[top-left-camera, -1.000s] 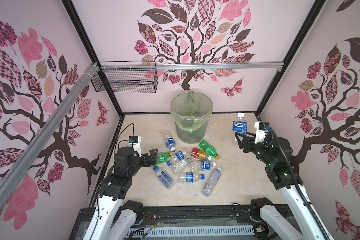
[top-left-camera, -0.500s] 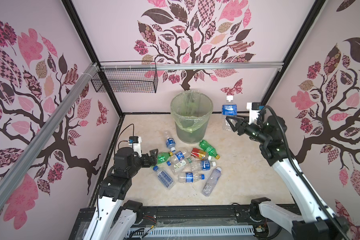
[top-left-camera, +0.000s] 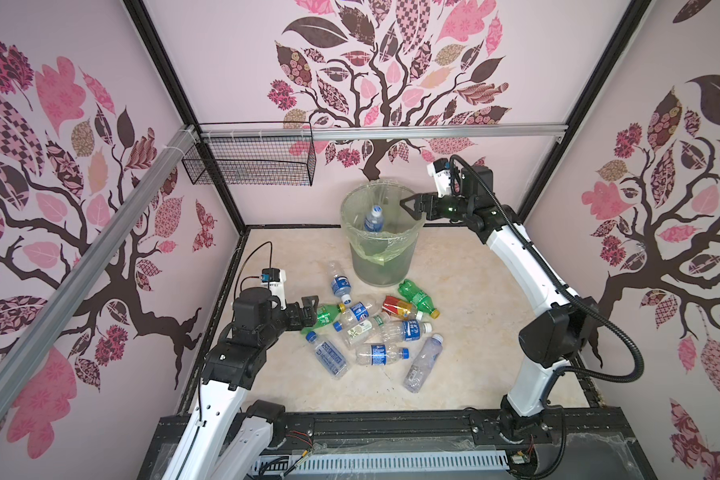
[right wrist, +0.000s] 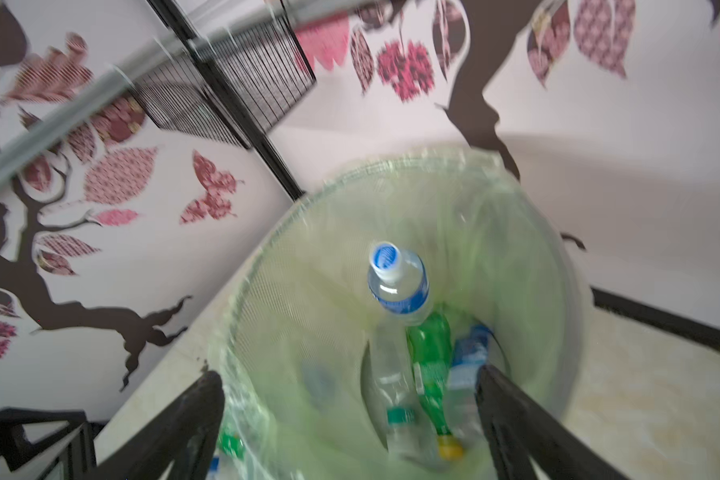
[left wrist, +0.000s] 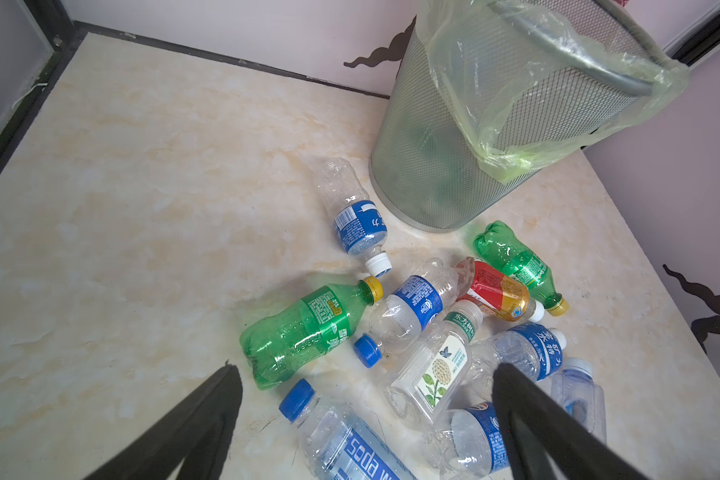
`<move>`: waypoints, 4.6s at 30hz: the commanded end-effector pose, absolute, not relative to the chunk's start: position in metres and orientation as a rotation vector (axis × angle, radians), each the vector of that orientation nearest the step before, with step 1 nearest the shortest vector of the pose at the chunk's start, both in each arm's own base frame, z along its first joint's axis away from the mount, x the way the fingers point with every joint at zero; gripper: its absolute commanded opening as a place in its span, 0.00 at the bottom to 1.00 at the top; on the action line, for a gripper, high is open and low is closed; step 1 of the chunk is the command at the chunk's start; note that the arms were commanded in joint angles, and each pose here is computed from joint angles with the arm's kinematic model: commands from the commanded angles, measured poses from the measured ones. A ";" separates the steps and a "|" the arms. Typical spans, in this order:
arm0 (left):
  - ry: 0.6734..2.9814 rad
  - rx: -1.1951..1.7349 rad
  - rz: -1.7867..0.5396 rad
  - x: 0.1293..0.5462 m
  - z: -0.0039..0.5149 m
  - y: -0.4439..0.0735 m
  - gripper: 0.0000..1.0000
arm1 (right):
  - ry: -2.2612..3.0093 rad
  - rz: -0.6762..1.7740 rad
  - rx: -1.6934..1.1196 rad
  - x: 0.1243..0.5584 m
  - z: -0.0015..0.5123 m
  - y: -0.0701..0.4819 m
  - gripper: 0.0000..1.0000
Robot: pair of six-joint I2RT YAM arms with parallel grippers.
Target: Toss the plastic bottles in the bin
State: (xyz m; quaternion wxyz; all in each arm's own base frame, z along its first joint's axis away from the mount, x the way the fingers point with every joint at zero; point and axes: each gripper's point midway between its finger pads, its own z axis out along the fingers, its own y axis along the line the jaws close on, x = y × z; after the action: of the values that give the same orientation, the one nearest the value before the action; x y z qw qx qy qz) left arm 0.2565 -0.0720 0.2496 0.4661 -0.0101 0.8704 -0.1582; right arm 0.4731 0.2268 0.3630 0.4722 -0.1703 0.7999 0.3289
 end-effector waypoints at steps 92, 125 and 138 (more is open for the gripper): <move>2.540 -0.374 -0.197 0.219 0.098 -0.099 0.49 | 2.124 0.421 0.147 0.327 0.191 0.096 1.00; 1.815 0.230 -0.430 0.245 0.350 -0.136 0.45 | 2.109 0.488 0.092 0.317 0.204 0.105 1.00; 1.649 0.241 -0.516 0.324 0.435 -0.199 0.36 | 2.106 0.504 0.118 0.312 0.202 0.103 1.00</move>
State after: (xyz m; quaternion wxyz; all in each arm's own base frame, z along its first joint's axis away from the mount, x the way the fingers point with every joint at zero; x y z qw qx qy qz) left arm 0.2981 -0.1831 0.3816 0.5917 0.1089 0.7708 -0.2097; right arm 0.3131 0.1025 0.1987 0.4668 0.0440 0.8606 0.1988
